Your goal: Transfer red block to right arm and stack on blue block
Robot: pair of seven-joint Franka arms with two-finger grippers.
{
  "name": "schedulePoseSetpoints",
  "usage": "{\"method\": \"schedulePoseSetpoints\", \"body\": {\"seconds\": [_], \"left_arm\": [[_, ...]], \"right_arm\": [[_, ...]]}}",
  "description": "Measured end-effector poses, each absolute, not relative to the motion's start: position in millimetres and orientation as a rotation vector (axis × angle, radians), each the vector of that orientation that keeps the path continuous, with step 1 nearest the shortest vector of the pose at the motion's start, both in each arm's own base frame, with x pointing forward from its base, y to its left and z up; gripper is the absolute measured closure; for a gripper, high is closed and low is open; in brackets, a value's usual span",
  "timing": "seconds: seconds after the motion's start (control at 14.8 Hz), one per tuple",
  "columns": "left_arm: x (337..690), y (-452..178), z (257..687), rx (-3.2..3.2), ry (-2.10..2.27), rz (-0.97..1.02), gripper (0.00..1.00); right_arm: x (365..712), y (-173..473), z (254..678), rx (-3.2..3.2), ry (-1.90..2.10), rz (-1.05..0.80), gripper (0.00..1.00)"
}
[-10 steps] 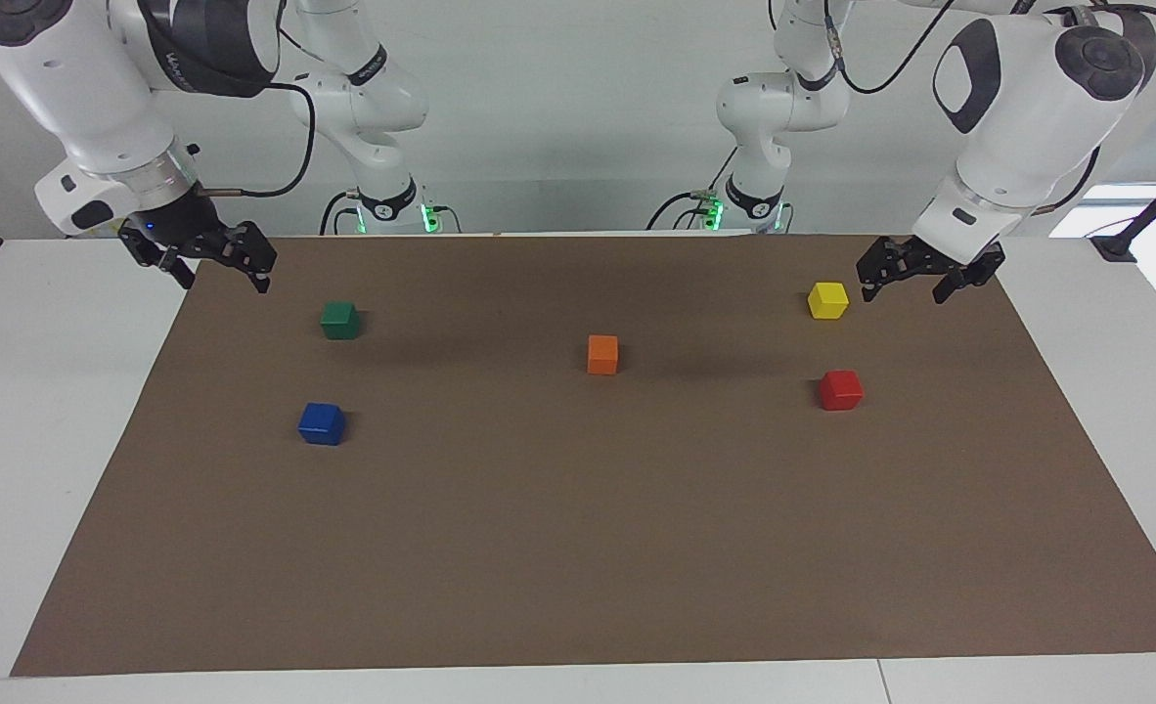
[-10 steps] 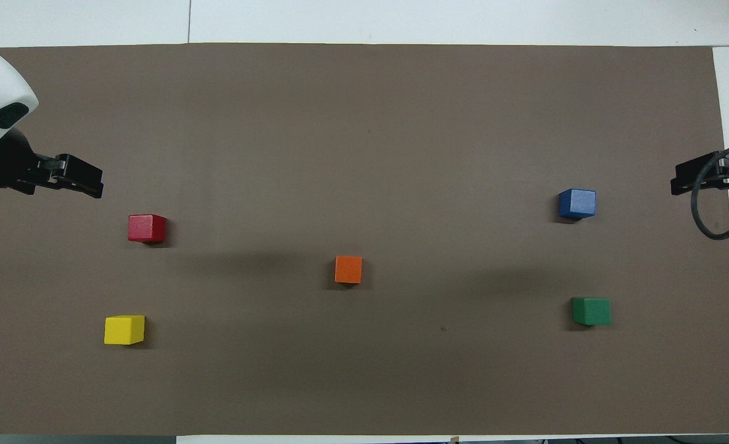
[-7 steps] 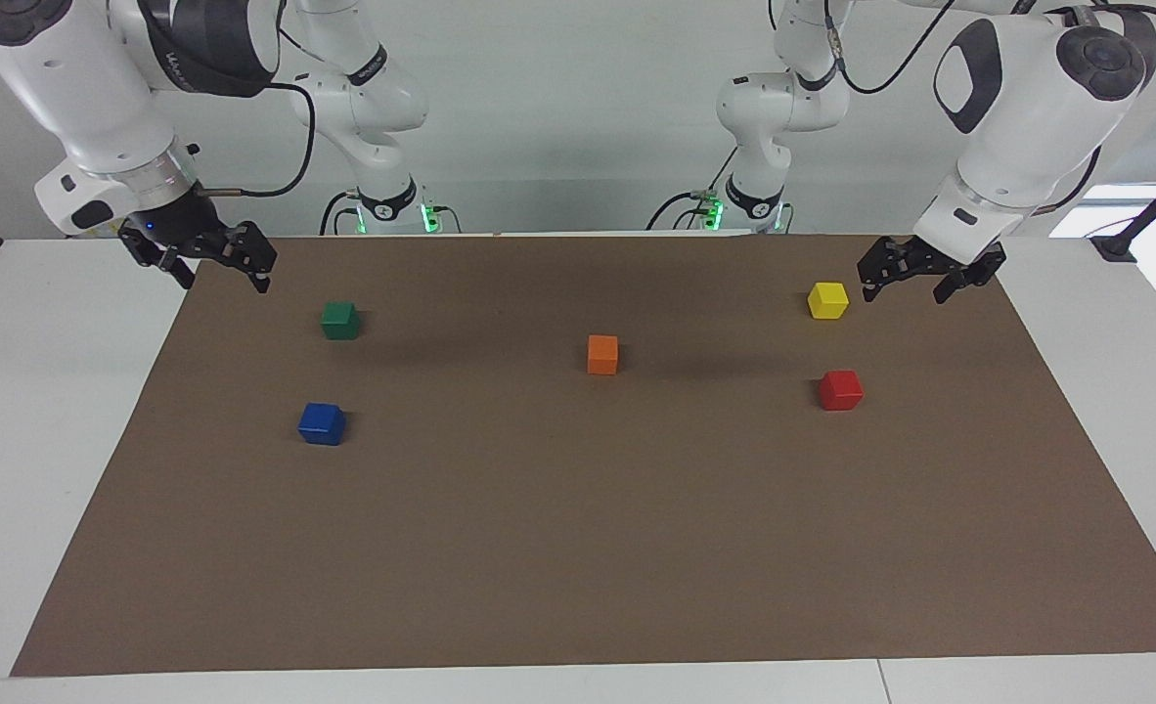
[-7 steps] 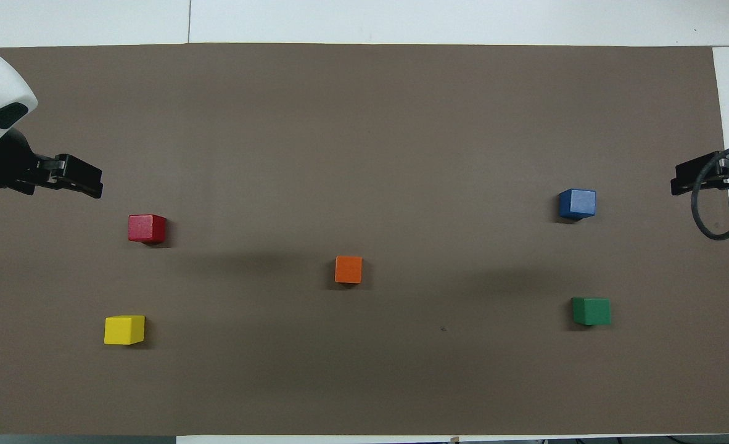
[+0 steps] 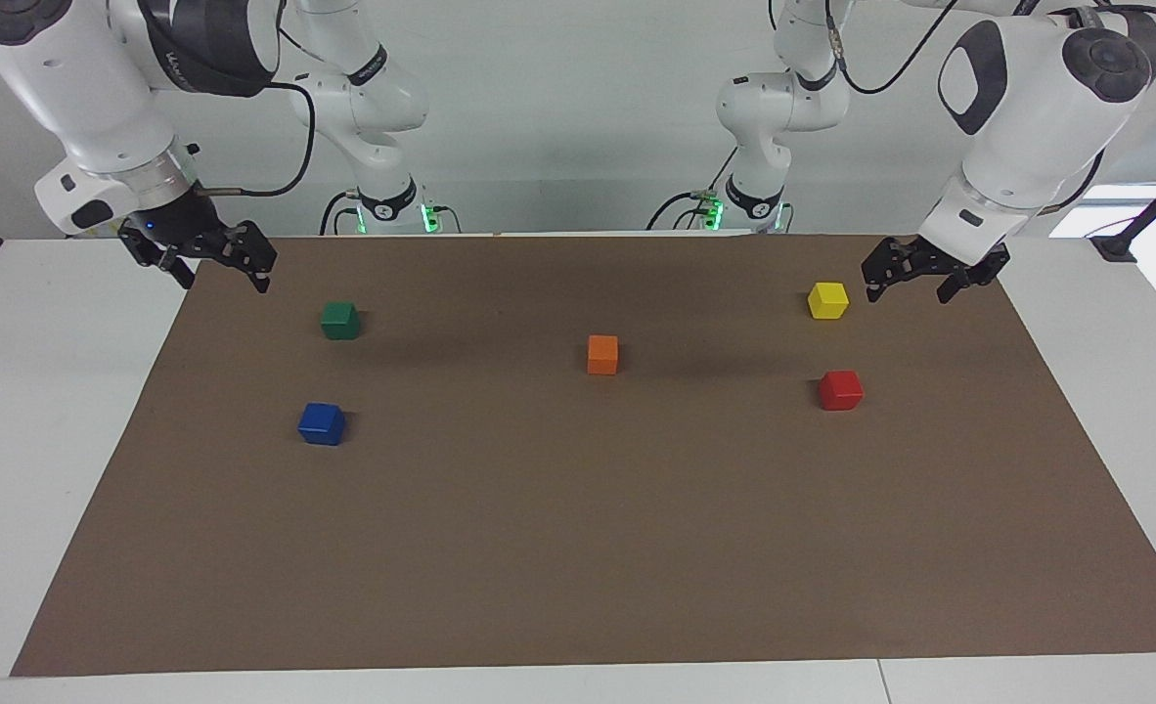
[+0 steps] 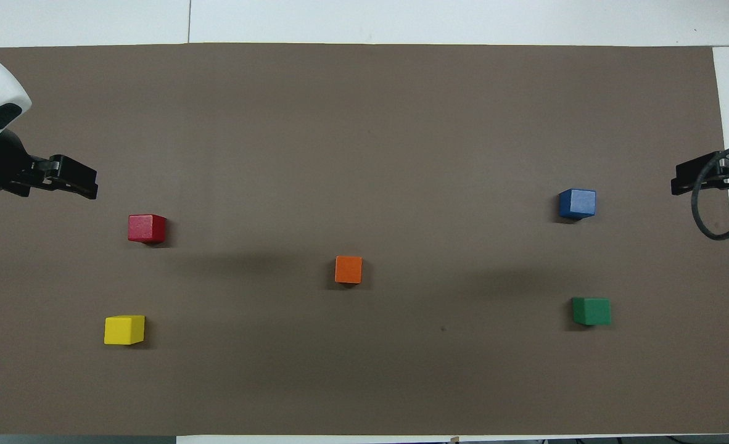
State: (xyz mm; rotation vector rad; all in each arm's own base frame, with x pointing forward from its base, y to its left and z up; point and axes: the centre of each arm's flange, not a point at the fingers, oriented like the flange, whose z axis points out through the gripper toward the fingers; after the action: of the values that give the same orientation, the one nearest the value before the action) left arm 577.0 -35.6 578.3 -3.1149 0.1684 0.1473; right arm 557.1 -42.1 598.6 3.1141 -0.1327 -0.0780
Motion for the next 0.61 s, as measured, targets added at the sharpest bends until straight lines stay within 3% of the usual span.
{"method": "schedulePoseSetpoints", "body": {"seconds": [0.61], "left_arm": [[581.8, -21.7, 481.2, -3.119, 0.144, 0.074, 0.0]], "right_arm": [[557.2, -40.3, 598.0, 3.117, -0.129, -0.08, 0.0]]}}
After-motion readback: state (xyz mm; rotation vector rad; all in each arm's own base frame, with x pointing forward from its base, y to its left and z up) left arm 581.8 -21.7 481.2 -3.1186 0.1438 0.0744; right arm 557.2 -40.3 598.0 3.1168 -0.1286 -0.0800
